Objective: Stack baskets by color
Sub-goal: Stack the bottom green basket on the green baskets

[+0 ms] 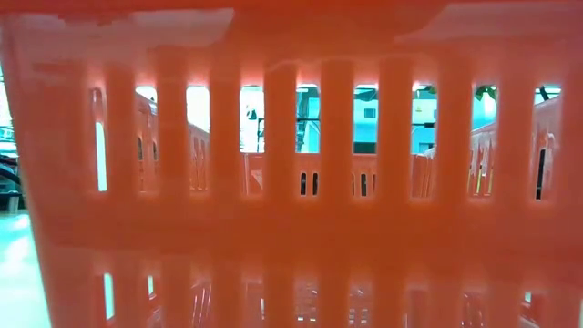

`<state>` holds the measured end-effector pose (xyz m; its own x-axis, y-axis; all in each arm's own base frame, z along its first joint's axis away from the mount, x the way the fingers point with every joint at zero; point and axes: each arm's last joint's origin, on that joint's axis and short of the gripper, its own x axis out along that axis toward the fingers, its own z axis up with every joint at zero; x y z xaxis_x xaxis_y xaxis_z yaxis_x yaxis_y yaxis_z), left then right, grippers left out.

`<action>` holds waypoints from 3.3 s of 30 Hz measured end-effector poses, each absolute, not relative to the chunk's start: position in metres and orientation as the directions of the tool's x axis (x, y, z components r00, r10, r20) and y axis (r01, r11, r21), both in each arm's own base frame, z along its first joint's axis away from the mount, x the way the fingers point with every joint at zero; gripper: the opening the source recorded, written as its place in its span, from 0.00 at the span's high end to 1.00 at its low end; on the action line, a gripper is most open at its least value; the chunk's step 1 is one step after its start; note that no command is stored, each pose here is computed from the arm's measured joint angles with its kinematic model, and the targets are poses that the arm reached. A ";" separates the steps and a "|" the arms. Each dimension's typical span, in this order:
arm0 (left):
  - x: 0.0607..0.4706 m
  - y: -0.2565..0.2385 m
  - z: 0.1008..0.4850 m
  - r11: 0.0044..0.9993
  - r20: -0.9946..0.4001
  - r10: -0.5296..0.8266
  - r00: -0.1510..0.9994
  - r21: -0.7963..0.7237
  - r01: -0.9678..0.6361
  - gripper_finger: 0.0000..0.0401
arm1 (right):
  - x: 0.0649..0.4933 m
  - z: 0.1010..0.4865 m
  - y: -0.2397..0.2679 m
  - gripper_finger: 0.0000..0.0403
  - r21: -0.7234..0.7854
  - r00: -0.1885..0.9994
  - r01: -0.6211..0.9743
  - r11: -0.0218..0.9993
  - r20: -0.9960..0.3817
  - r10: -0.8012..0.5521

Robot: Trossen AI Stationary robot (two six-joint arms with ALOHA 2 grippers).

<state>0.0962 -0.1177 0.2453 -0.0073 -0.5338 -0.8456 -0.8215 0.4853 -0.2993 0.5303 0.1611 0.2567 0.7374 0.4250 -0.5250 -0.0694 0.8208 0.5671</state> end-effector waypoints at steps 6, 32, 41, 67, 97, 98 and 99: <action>0.101 -0.149 0.240 0.430 -0.831 -0.552 0.074 -0.360 -0.828 0.52 | 0.530 0.257 0.161 0.47 0.568 0.734 -0.078 0.819 -0.523 0.433; 0.138 -0.197 0.177 0.422 -0.927 -0.320 0.195 -0.324 -0.847 0.52 | 0.529 0.244 0.152 0.49 0.560 0.732 0.162 0.812 -0.620 0.282; 0.142 -0.195 0.176 0.403 -0.924 -0.247 0.292 -0.372 -0.836 0.52 | 0.527 0.234 0.155 0.50 0.570 0.707 0.209 0.794 -0.650 0.281; 0.162 -0.181 0.177 0.407 -0.906 -0.182 0.383 -0.424 -0.809 0.52 | 0.527 0.235 0.154 0.51 0.537 0.727 0.246 0.807 -0.653 0.213; 0.162 -0.186 0.188 0.418 -0.879 -0.312 0.361 -0.468 -0.779 0.52 | 0.526 0.224 0.159 0.51 0.499 0.703 0.235 0.834 -0.680 0.209; 0.162 -0.187 0.196 0.429 -0.866 -0.341 0.366 -0.490 -0.759 0.52 | 0.526 0.225 0.159 0.51 0.501 0.702 0.233 0.834 -0.680 0.213; 0.162 -0.187 0.205 0.437 -0.854 -0.361 0.375 -0.510 -0.741 0.52 | 0.525 0.228 0.159 0.51 0.499 0.701 0.232 0.835 -0.681 0.213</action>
<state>0.1621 -0.1868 0.2047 0.3749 -0.3606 -0.8541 -0.7407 0.4374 -0.5099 0.5246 0.1588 0.2281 0.7009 0.2126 -0.6809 0.2317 0.8350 0.4992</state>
